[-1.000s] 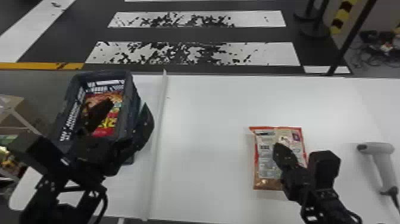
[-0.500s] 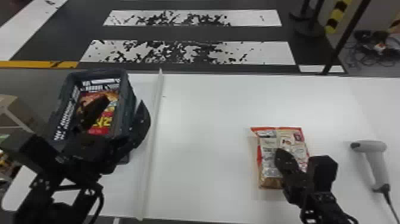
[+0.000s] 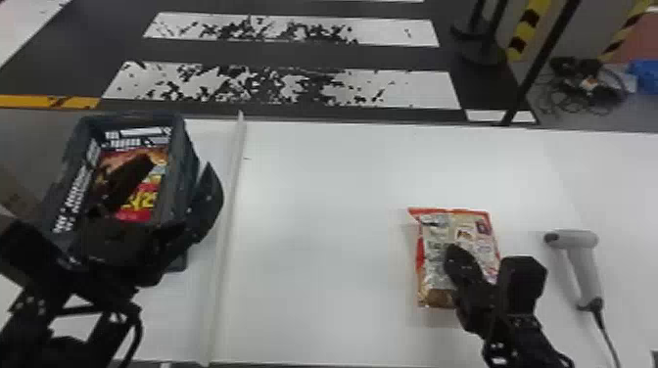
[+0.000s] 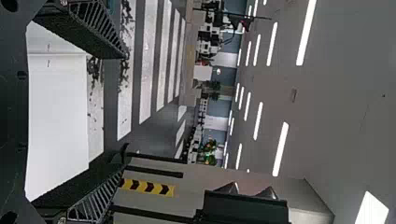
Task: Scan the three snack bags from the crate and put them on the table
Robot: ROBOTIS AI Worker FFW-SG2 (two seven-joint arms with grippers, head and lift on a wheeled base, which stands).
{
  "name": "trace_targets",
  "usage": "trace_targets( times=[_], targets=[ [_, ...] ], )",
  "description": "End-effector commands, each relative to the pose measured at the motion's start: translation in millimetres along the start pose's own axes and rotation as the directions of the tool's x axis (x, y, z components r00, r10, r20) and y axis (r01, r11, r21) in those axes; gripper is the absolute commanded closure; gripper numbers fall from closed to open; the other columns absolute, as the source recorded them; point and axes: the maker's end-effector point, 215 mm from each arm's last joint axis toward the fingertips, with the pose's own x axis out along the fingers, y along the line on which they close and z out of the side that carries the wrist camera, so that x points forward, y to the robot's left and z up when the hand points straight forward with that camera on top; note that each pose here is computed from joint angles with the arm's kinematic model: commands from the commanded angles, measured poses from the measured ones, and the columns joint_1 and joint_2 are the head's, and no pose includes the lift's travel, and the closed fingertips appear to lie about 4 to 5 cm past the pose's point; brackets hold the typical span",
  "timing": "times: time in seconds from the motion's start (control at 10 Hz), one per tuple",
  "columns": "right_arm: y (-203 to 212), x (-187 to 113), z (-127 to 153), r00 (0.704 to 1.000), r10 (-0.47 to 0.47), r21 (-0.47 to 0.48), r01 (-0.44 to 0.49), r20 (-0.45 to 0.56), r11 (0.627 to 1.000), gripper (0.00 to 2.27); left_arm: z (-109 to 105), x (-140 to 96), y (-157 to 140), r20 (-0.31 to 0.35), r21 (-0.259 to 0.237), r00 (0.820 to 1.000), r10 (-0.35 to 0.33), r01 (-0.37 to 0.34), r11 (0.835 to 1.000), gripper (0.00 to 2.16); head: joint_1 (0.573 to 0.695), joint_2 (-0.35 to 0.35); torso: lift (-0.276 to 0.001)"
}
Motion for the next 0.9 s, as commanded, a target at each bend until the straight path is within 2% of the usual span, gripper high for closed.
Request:
trace_targets(
  times=[0.0,0.1,0.2,0.3,0.4,0.5,0.8],
  targets=[
    [-0.2,-3.0,4.6,1.0,0.003,0.003,-0.003,0.017,1.0,2.24,-0.2,0.4,-0.2,0.0,-0.001,1.0,-0.001,0.001,1.0,0.04,0.695,-0.026,-0.094],
    [1.8,-11.4,15.9,0.999,0.015,0.016,-0.016,0.047,1.0,2.24,0.1,0.3,0.5,0.001,-0.002,1.0,0.001,-0.001,1.0,0.04,0.695,-0.027,-0.094],
    [4.2,-27.2,37.6,0.996,0.022,0.044,-0.026,0.089,0.999,2.05,-0.2,0.7,0.7,0.001,-0.002,1.0,0.002,-0.002,1.0,0.04,0.695,-0.026,-0.094],
    [3.3,-40.6,62.9,0.991,0.022,0.057,-0.03,0.135,0.998,1.38,1.0,1.7,0.0,0.004,-0.003,1.0,0.0,0.0,1.0,0.04,0.695,-0.023,-0.094],
    [-0.9,-52.2,88.2,0.984,0.017,0.062,-0.029,0.176,0.998,0.47,3.0,3.9,-2.7,0.01,-0.006,1.0,-0.005,0.005,1.0,0.04,0.695,-0.024,-0.094],
    [-10.0,-59.7,103.9,0.981,0.004,0.059,-0.015,0.192,0.998,0.02,5.1,6.2,-5.4,0.017,-0.009,1.0,-0.009,0.009,1.0,0.04,0.695,-0.026,-0.094],
    [-67.5,-74.2,118.0,0.977,-0.088,0.062,0.077,0.196,0.995,0.08,6.0,10.6,-11.5,0.021,-0.018,0.999,-0.024,0.024,1.0,0.04,0.695,-0.087,-0.094]
  ],
)
